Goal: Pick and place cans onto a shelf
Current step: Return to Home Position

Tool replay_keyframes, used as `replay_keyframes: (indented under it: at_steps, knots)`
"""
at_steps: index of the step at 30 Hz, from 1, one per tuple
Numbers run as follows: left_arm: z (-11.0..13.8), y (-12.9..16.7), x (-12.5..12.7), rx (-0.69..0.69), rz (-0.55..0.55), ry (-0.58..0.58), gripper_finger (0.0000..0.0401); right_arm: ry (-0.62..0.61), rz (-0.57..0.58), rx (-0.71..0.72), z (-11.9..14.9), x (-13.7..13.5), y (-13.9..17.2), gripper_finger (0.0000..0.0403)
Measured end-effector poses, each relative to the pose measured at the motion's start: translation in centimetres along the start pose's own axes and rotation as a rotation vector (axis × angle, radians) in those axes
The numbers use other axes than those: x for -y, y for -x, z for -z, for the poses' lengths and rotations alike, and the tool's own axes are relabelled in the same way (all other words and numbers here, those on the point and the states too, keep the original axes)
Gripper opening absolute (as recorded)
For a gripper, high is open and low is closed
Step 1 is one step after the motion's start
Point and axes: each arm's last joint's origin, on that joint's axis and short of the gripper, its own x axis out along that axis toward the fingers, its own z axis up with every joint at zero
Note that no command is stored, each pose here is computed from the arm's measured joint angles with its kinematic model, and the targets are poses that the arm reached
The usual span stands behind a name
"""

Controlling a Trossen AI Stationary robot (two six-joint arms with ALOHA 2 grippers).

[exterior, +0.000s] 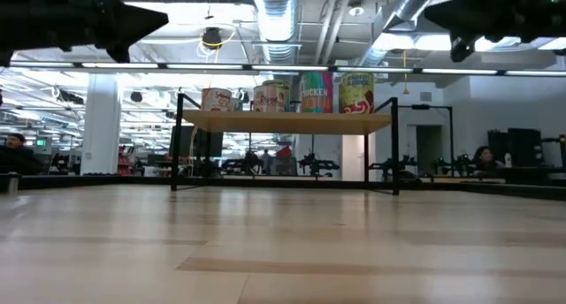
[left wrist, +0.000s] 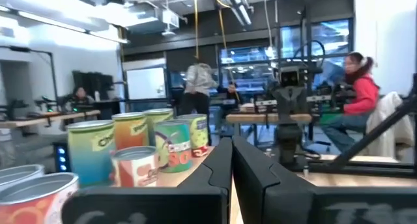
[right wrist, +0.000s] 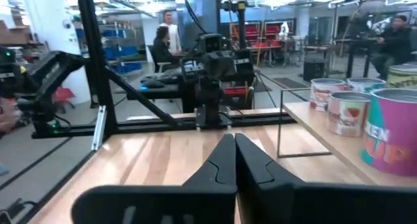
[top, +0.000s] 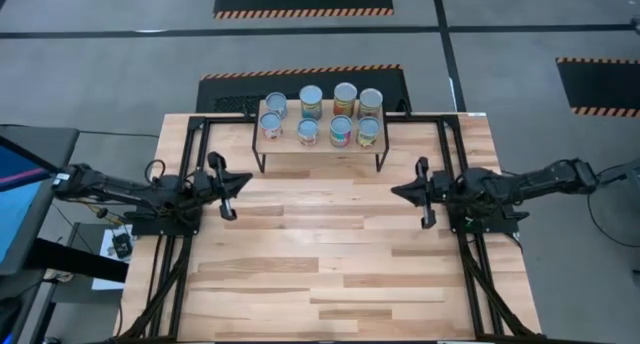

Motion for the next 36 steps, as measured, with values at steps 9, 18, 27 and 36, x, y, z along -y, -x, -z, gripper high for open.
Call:
replay_keyframes:
  at_steps: [9,18,27,36]
  knots:
    - [0.4,0.1,-0.5,0.002,-0.061,-0.052,0.0000,0.022,0.022,0.080,-0.9,1.1,2.3,0.0012]
    - [1.5,0.3,-0.4,-0.076,-0.032,0.030,0.0000,-0.094,-0.066,-0.024,2.3,1.1,3.4,0.0013]
    - [1.6,0.3,-0.3,-0.084,-0.015,0.038,0.0000,-0.091,-0.052,0.013,4.8,1.3,3.6,0.0008]
    - [1.7,0.3,-0.4,-0.097,-0.054,0.039,0.0000,-0.058,-0.033,-0.027,4.8,1.5,4.0,0.0005]
